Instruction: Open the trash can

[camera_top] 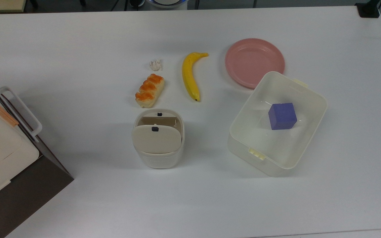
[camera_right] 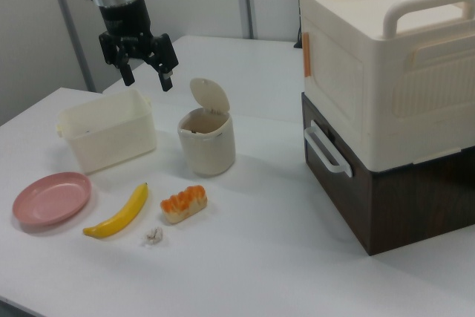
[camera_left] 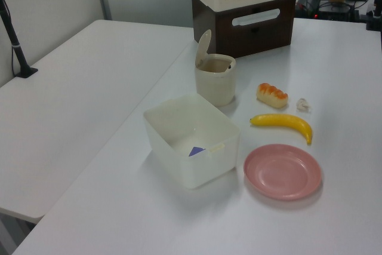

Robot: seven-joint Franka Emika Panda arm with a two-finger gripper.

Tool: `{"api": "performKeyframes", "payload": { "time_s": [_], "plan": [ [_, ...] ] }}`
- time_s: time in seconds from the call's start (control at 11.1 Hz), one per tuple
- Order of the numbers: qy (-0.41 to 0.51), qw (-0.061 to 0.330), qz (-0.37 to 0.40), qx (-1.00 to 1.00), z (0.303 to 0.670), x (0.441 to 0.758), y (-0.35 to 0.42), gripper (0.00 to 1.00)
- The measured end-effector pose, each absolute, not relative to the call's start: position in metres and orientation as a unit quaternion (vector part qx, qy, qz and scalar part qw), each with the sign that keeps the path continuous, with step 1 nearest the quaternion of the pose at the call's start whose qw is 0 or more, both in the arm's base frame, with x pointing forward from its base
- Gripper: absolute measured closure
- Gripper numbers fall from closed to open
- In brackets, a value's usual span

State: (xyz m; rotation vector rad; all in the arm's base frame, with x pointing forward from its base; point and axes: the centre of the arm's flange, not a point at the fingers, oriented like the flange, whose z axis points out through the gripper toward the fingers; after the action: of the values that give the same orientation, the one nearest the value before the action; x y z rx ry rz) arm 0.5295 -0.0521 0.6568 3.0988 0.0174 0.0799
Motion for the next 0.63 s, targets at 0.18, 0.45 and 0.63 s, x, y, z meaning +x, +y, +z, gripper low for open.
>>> {"api": "performKeyframes", "payload": {
  "time_s": [0.18,0.45,0.63],
  "plan": [
    [0.001,0.02,0.03,0.999,0.6599,0.5285,-0.0569,0.0],
    [-0.003,0.02,0.031,0.999,0.6605,0.5277,-0.0608,0.0],
    [-0.004,0.019,0.031,0.999,0.6603,0.5276,-0.0612,0.0]
  ]
}}
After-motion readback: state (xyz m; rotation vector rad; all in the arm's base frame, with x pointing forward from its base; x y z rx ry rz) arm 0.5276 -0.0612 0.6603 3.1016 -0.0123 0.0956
